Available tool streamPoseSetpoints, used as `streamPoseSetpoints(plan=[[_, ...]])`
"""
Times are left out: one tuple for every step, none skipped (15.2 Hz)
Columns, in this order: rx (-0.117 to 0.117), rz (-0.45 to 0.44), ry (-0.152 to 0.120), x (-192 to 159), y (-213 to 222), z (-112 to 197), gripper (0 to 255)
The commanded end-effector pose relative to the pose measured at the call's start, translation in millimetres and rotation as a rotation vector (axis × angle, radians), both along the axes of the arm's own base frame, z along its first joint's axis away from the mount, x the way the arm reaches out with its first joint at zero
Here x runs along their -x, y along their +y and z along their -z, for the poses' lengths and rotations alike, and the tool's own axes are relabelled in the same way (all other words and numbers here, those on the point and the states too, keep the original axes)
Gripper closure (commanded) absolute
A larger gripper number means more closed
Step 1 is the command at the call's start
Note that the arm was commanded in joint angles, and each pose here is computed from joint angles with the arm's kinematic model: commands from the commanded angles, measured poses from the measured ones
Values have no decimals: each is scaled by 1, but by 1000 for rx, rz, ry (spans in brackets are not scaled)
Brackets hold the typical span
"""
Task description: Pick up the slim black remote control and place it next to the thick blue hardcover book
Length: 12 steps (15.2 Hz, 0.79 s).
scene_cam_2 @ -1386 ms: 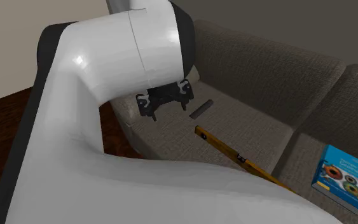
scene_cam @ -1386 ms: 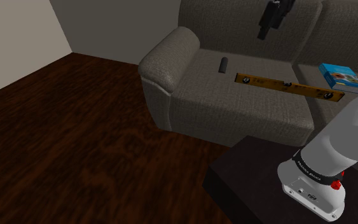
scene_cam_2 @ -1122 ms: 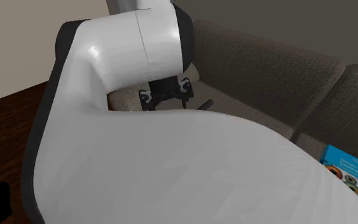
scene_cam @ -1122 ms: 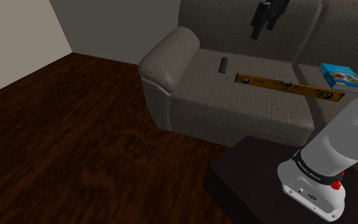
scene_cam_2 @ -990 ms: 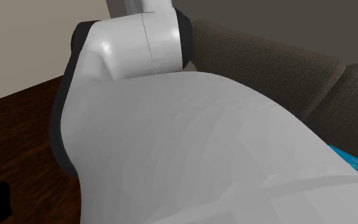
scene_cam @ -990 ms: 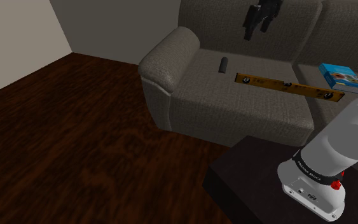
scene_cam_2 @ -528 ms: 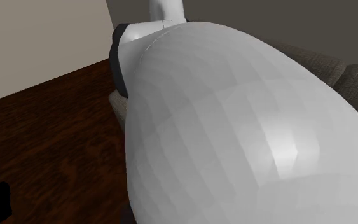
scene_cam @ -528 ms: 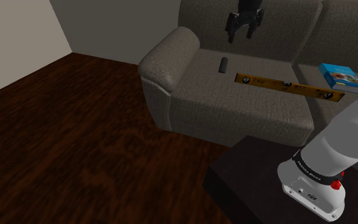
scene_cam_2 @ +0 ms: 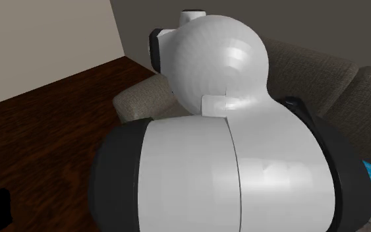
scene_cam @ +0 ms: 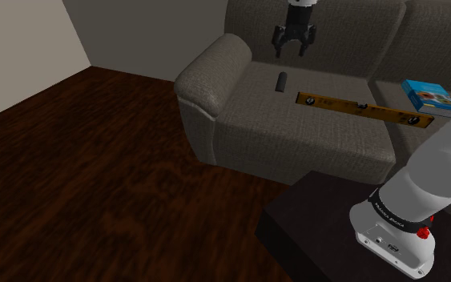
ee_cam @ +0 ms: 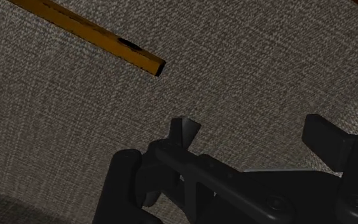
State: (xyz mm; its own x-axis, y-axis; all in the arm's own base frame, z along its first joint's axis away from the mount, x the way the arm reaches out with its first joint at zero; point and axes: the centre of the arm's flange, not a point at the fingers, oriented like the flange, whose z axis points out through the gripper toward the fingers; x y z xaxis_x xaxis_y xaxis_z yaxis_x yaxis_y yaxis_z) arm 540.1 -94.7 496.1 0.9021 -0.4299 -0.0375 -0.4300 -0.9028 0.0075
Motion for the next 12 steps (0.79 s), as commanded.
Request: streamPoseSetpoints(plan=[[-18, 64, 13, -20, -17, 19, 0], [-26, 95, 20, -28, -26, 27, 0], [-35, 126, 27, -36, -35, 35, 0], [-44, 156, 33, -44, -45, 43, 0], [-53, 187, 40, -51, -54, 51, 0], [-62, 218, 47, -58, -64, 60, 0], [-71, 249, 53, -65, -74, 68, 0], [-79, 280, 60, -71, -84, 77, 0], [-88, 311, 67, -77, -94, 86, 0], [-97, 341, 73, -83, -104, 95, 0], [-106, 372, 80, -88, -114, 104, 0], [-115, 403, 87, -93, -125, 114, 0]])
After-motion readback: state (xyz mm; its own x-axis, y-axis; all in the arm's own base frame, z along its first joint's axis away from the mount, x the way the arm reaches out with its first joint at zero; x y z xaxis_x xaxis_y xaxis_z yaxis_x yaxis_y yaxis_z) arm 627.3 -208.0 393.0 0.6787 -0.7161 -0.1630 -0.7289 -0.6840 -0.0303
